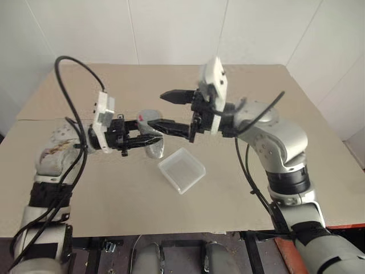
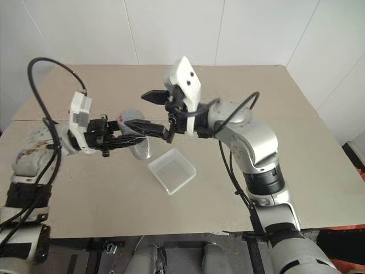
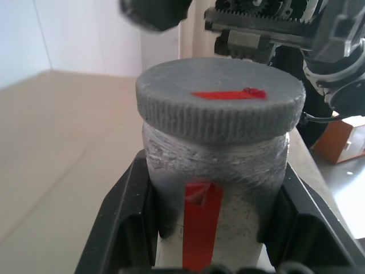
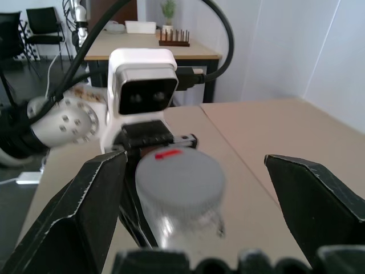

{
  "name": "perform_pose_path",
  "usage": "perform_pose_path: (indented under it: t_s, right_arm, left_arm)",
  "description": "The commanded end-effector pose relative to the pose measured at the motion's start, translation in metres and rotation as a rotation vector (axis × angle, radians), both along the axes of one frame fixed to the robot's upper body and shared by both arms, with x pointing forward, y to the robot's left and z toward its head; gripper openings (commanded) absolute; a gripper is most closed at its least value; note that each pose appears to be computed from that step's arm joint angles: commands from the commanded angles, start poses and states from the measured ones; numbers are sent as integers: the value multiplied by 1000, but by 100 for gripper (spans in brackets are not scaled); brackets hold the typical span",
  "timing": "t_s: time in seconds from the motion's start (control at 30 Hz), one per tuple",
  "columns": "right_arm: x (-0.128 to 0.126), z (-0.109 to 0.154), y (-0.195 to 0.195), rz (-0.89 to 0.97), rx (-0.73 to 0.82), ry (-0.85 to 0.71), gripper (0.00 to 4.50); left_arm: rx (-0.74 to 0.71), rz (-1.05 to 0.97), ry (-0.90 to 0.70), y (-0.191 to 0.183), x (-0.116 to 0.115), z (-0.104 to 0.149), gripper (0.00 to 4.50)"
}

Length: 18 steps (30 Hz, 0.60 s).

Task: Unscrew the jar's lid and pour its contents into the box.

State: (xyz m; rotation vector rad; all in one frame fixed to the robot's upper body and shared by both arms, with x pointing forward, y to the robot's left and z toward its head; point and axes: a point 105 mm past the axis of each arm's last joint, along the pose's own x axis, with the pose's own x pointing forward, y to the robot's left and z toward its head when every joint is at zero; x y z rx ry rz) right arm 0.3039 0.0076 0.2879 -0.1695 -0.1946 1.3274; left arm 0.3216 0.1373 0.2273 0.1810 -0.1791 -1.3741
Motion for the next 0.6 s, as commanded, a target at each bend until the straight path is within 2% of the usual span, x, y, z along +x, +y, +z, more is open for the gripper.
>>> perform_pose_path:
  t_s: [0.03, 0.33, 0.6]
  right_arm:
    - [-5, 8, 3, 8, 0, -22, 450]
    - [-10, 2, 11, 35, -26, -46, 450]
    - [-5, 2, 12, 15, -20, -40, 450]
  left_arm:
    - [8, -43, -95, -2, -1, 10, 195]
    - [12, -80, -88, -4, 3, 11, 195]
    - [3, -95, -92, -7, 1, 14, 195]
